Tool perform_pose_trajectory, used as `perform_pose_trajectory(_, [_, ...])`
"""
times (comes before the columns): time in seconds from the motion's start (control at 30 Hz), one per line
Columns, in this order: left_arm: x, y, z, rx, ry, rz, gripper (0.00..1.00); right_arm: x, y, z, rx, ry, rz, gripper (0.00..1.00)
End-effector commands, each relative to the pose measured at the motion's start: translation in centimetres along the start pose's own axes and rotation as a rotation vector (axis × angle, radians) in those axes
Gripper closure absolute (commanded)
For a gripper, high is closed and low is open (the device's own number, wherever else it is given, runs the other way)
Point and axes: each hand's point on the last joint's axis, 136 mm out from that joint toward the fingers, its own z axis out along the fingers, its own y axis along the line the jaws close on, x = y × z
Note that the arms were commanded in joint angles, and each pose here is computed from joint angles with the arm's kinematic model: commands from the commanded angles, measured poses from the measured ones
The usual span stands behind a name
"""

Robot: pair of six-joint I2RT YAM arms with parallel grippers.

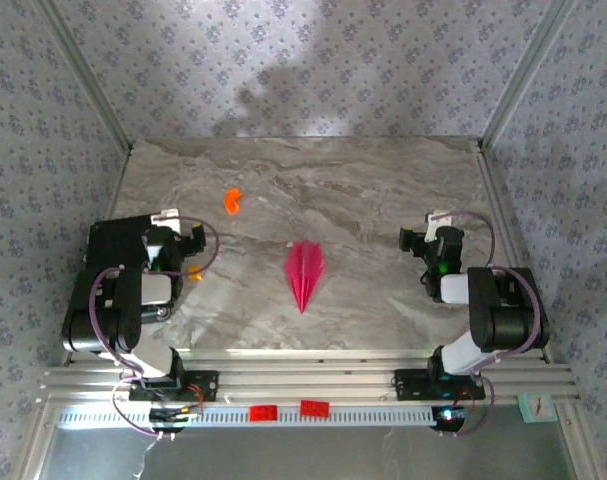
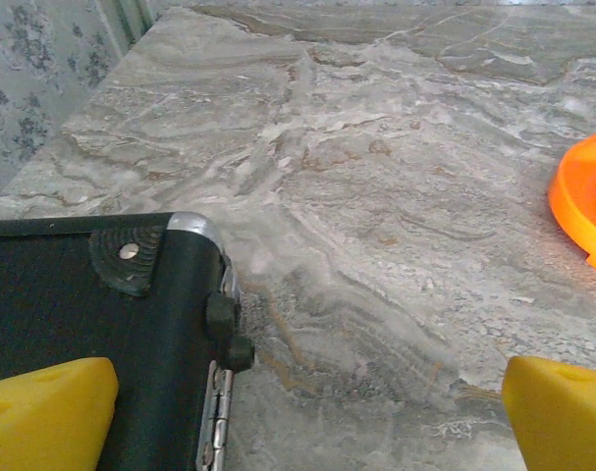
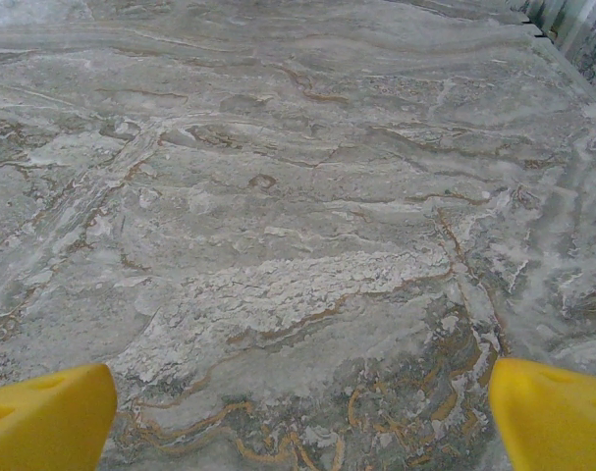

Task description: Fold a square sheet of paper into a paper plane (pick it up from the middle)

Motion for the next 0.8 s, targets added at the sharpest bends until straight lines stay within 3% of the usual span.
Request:
perform_pose_trajectory(0.0, [-0.61, -1.03, 0.30, 0.058, -0.008, 0.006, 0.00, -0.81, -0.21, 0.05, 0.016, -0.030, -0.009, 0.01])
perform_pose_trajectory(0.77, [-0.53, -1.13, 0.29, 0.064, -0.005, 0.007, 0.00, -0.94, -0.23, 0.10, 0.015, -0.031, -0.008, 0.01])
